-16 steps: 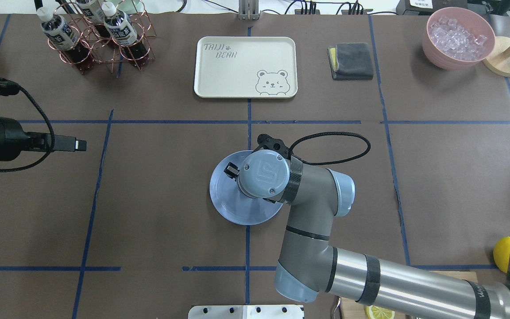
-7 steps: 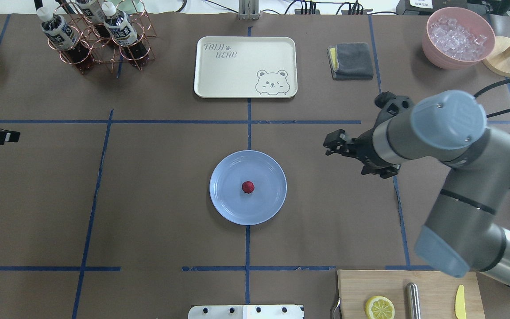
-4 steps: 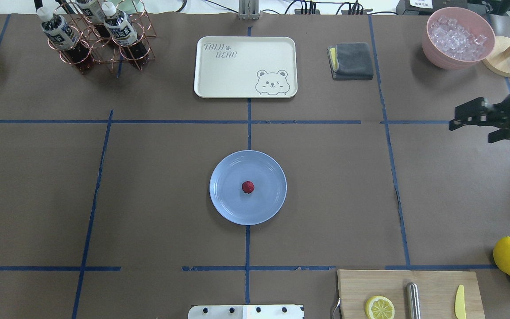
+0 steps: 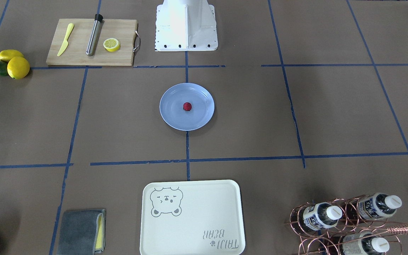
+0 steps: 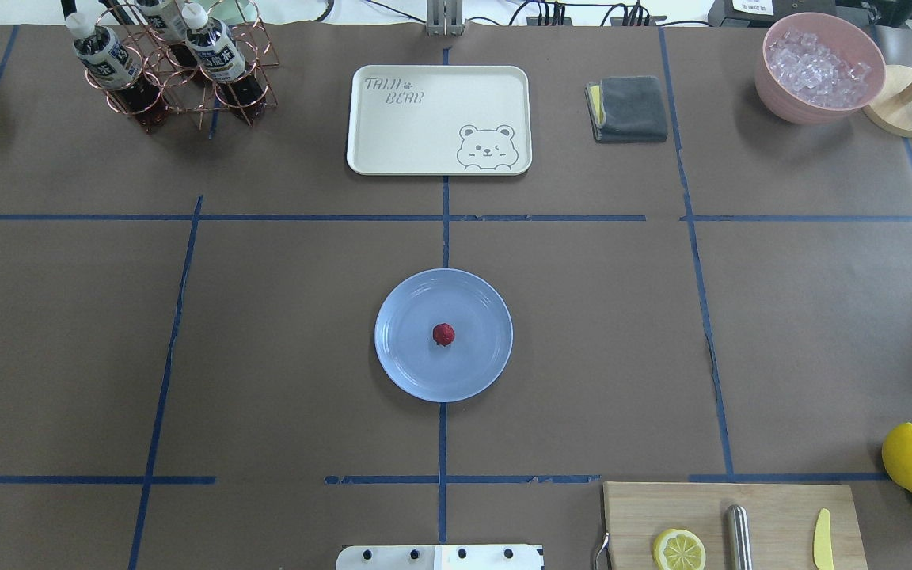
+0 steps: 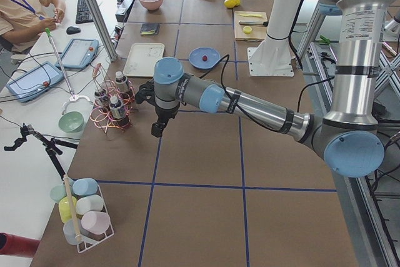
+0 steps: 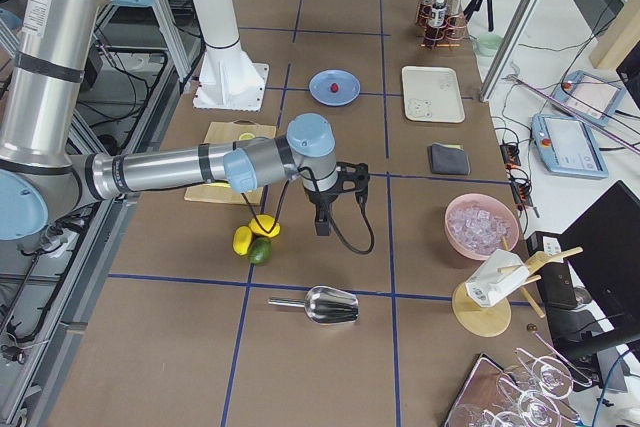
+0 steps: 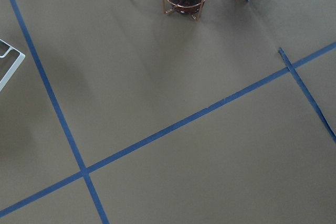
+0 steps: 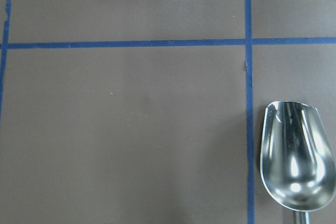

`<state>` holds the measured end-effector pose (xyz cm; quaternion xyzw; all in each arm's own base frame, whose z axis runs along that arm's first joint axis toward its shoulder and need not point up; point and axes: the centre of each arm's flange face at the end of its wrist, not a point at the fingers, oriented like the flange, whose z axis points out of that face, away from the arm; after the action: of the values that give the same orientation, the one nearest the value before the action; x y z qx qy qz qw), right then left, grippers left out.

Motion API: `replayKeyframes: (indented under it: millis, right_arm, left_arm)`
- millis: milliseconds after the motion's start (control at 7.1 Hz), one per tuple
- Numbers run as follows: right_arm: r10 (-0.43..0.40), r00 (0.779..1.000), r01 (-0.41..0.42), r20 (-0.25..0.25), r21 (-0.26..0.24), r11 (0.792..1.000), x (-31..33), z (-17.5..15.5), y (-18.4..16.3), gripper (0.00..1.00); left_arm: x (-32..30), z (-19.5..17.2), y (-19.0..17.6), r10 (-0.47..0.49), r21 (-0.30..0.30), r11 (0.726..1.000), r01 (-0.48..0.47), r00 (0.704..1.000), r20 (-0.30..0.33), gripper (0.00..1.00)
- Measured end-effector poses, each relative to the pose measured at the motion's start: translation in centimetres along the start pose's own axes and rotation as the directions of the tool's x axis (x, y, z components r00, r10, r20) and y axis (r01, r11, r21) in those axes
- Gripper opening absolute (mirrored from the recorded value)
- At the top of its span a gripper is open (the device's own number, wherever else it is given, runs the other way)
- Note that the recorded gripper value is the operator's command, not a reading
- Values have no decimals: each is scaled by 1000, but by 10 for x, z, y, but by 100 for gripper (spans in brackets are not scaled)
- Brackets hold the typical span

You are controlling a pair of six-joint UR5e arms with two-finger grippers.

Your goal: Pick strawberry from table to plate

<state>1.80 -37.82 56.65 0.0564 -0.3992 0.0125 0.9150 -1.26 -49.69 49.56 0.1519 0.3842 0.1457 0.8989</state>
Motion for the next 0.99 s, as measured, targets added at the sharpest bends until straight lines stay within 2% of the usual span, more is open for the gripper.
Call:
replayKeyframes:
  millis: [282, 564, 987]
  right_arm:
    - [-52, 998, 52, 22, -26, 998, 36, 11, 13, 100]
    - [-56, 998, 57, 28, -33, 998, 42, 13, 17, 100]
    - [-43, 999, 44, 32, -38, 998, 43, 15, 22, 100]
  left_arm:
    - [-18, 16, 23, -33, -34, 999, 33, 999, 1, 100]
    - [-33, 27, 35, 34, -17, 999, -34, 999, 0, 100]
    - [-34, 29, 54, 2, -18, 1000, -2, 1000, -6, 100]
